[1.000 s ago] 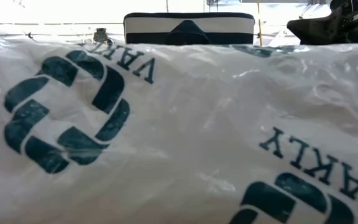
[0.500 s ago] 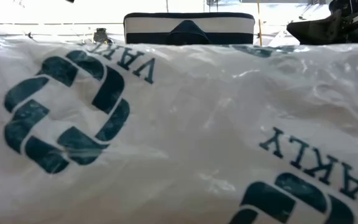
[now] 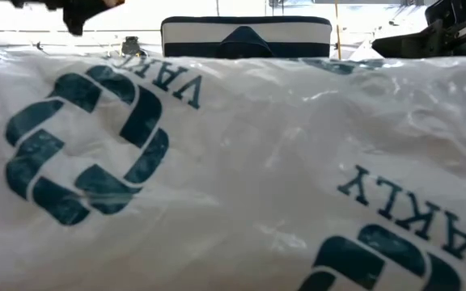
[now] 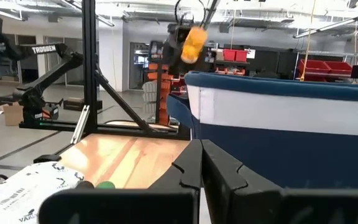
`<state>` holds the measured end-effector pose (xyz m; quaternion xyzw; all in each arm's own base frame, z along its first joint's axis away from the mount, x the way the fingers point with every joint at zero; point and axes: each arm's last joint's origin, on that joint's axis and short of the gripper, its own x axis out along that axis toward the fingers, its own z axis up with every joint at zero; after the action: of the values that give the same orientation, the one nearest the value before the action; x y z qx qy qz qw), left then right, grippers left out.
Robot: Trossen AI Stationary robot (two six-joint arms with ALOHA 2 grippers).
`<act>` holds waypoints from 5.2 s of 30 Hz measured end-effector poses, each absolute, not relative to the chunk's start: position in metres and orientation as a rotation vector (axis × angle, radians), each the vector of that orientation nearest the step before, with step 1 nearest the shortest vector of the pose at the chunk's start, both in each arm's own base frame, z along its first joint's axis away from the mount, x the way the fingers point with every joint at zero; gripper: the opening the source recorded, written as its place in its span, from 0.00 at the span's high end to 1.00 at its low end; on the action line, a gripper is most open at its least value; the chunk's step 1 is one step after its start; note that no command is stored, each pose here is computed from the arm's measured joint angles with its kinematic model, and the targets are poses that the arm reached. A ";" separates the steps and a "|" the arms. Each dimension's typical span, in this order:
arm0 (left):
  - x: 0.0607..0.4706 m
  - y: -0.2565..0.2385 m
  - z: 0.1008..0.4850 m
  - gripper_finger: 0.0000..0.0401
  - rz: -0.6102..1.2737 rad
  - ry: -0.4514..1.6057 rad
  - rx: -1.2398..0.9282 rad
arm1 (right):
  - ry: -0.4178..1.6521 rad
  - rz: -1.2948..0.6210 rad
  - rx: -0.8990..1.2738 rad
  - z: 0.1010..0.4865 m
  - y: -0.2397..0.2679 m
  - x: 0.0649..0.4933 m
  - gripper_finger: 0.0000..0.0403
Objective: Pick & place medical supplies in basket/bin
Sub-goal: Put the orange pill bottle into the blue bin, then put the red pill bottle into the blue bin
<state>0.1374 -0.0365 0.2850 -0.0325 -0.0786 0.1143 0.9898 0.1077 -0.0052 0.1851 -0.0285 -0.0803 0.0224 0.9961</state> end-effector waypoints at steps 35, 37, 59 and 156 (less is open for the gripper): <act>0.422 0.135 0.290 0.49 0.231 0.730 0.152 | -0.164 0.042 -0.082 0.185 -0.005 0.108 1.00; 0.425 0.134 0.275 0.49 0.203 0.760 0.130 | -0.164 0.043 -0.082 0.185 -0.005 0.108 1.00; 0.416 0.129 0.213 0.30 0.198 0.879 0.068 | -0.165 0.042 -0.082 0.185 -0.005 0.108 1.00; 0.148 -0.008 0.163 0.91 0.308 -0.015 0.012 | 0.574 -0.391 0.232 0.110 0.149 0.287 0.50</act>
<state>0.1483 -0.0076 0.1626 0.0060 -0.0072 0.1536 0.9881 0.2869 0.1490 0.1095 0.1132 0.2808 -0.1914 0.9337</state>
